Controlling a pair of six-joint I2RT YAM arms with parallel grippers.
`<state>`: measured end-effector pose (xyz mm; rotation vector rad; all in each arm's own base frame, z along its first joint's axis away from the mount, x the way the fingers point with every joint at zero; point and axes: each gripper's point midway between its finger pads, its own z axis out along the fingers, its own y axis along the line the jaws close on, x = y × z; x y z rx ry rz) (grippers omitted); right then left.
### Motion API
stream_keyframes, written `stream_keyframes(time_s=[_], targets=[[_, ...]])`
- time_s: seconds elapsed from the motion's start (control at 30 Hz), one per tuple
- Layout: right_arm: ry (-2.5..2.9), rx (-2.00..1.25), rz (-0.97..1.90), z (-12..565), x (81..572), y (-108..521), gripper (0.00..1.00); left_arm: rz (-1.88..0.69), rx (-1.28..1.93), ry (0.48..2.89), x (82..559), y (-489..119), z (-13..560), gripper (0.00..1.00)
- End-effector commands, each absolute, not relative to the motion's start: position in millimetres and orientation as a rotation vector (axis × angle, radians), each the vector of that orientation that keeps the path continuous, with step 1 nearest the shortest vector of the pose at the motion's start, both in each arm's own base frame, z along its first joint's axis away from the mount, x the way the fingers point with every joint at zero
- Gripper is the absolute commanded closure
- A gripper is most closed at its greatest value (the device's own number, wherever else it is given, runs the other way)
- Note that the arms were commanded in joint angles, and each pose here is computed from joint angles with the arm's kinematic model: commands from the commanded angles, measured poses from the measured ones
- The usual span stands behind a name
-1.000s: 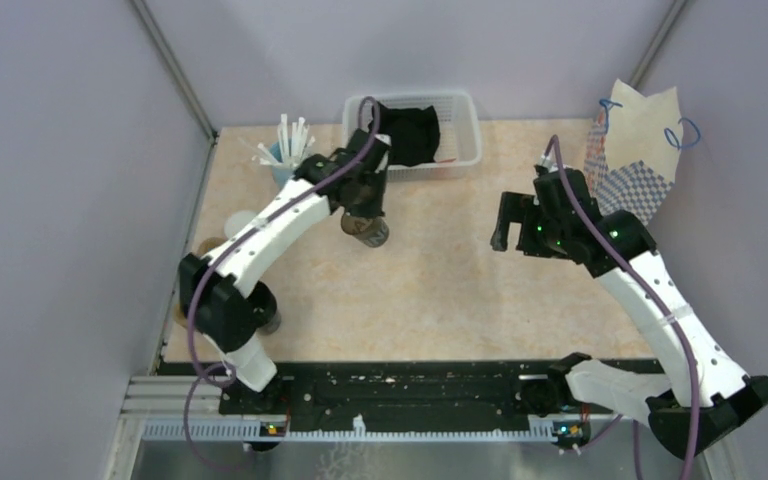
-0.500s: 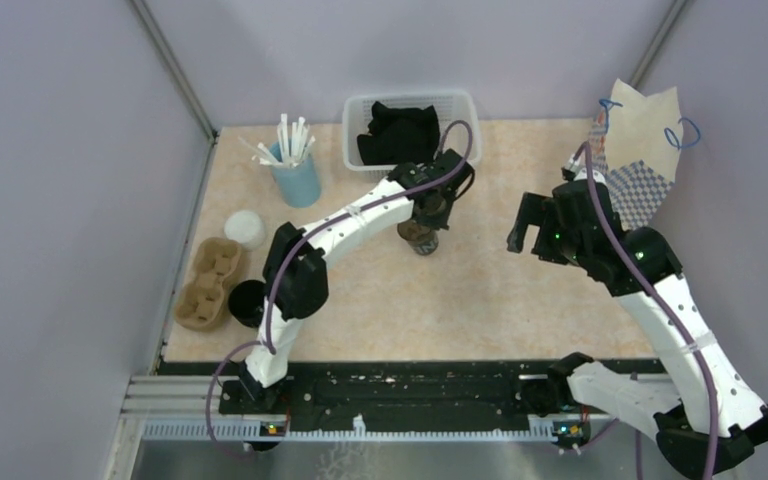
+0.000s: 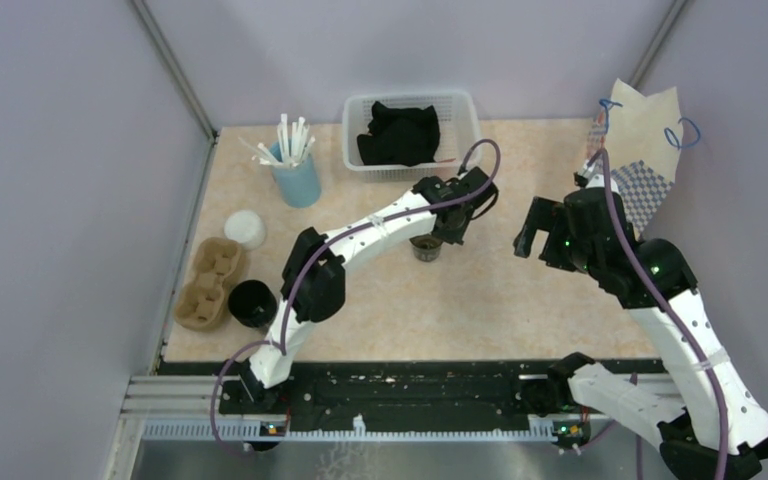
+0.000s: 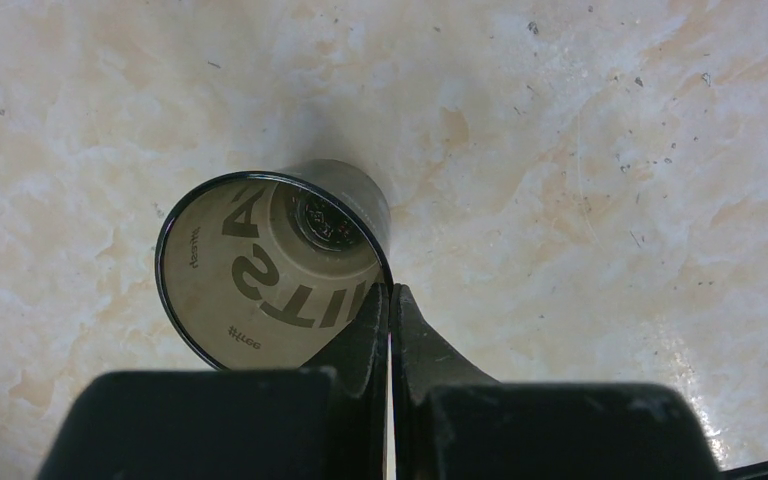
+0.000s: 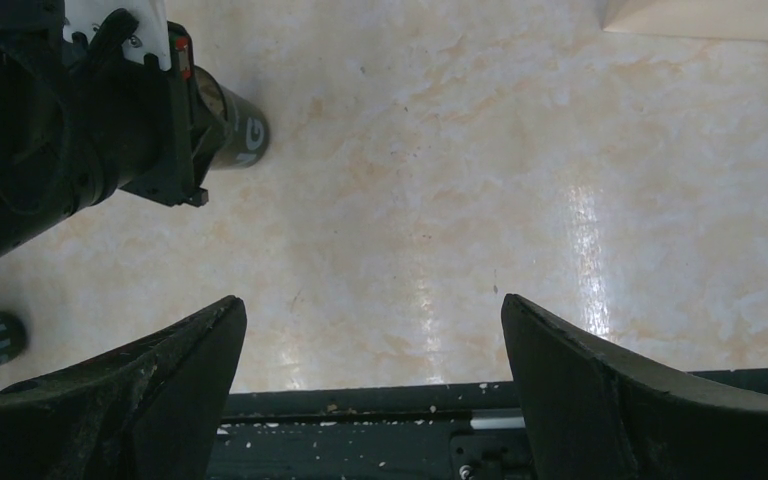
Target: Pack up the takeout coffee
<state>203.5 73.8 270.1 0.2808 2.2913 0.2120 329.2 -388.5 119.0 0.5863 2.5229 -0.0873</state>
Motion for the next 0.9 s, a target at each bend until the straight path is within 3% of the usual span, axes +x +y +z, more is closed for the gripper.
stream_keyframes(time_s=[0.0,0.57,0.73,0.87], targets=[[2.265,0.307,0.219,275.5,201.4,69.6,0.01,-0.077,0.59,2.474,334.1,-391.8,128.1,1.0],[2.268,0.278,0.215,275.4,200.6,69.8,0.01,-0.088,0.672,2.371,358.7,-415.1,128.5,0.99],[2.271,0.258,0.225,275.4,202.5,72.9,0.01,-0.122,0.66,2.351,358.3,-417.1,149.7,0.65],[2.273,0.236,0.222,274.4,204.2,74.0,0.01,-0.181,0.621,2.314,357.8,-413.4,190.8,0.52]])
